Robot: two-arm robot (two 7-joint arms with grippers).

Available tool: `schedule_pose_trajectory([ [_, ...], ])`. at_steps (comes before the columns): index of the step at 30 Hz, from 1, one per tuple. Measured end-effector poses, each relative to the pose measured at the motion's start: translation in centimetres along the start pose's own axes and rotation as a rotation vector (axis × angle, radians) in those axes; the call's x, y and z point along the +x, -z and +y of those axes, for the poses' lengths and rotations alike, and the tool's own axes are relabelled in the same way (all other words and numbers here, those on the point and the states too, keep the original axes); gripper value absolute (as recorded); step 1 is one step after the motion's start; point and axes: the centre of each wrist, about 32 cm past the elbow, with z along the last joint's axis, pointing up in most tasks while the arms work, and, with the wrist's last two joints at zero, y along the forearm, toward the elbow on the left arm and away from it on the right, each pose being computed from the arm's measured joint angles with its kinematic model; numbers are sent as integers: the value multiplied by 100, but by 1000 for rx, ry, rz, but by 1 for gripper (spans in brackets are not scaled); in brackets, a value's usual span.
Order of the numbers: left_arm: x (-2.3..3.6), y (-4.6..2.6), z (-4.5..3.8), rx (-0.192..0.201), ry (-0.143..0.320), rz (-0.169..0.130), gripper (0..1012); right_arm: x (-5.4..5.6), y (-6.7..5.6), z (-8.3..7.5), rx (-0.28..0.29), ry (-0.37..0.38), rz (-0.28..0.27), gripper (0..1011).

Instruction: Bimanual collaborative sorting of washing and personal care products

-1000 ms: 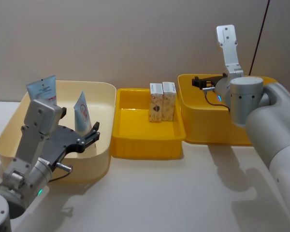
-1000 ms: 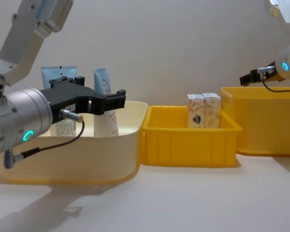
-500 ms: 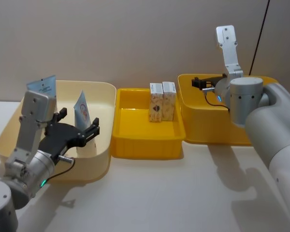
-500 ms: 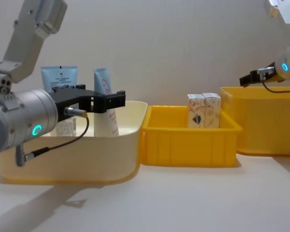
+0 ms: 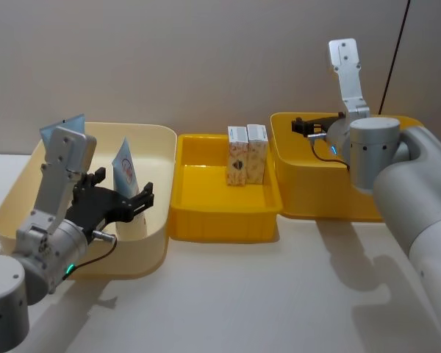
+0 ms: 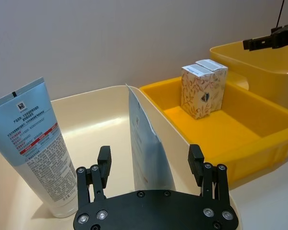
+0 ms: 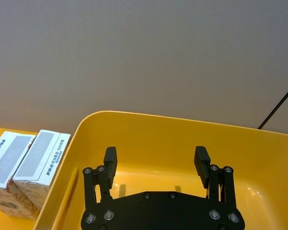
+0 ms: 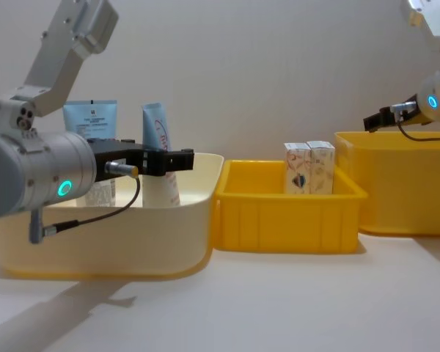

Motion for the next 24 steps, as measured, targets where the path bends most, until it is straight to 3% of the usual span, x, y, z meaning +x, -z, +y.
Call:
schedule_pose_trajectory([
  [10,3,-64,-31,46,-8,-29,996,0,1,0,0,0,0,1001],
  [17,6,-86,-41,62,-12,-38,867,0,0,0,0,0,0,1001],
  [24,6,-99,-47,72,-15,-44,642,0,0,0,0,0,0,1001],
])
